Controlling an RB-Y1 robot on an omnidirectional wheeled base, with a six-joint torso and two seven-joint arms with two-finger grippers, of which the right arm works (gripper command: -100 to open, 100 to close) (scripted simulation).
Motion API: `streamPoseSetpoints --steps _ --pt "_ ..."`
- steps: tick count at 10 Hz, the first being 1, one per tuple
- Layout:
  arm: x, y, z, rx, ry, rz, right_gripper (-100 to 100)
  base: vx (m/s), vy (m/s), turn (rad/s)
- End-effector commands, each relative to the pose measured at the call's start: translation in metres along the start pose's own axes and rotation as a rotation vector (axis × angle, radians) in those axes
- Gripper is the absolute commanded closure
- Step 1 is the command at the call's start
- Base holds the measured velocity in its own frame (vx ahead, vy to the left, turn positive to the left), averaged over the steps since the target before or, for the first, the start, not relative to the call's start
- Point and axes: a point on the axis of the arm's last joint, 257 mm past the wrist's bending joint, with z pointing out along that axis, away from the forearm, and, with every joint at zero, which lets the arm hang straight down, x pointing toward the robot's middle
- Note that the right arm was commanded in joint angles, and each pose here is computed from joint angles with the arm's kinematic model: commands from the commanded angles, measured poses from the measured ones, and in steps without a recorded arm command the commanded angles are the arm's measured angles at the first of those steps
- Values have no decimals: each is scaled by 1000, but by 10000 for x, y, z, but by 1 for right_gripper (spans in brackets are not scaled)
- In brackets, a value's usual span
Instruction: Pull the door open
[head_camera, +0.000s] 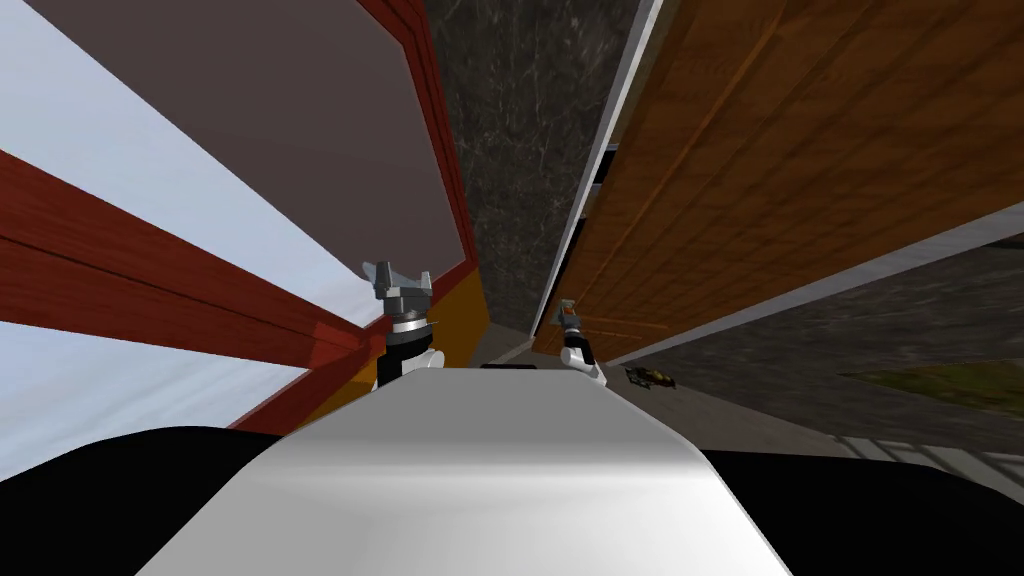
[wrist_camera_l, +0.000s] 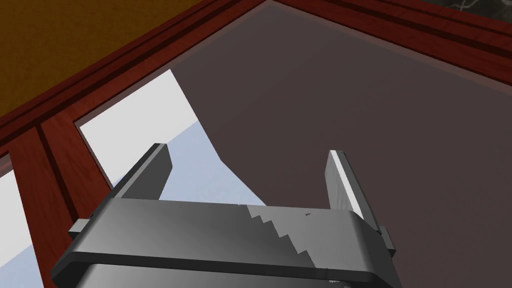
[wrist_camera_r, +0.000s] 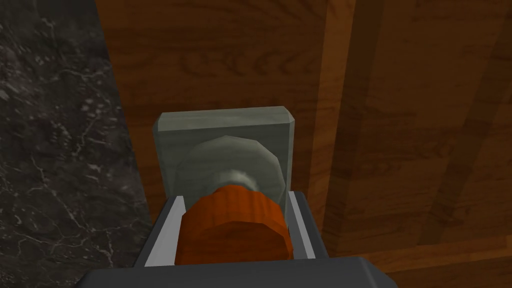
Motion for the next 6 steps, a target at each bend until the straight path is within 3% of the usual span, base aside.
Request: streamPoseSetpoints --steps 1,6 --pt "41 143 1 -4 9 3 100 -128 -35 251" --pt "70 424 0 -4 13 9 100 -95 -24 204"
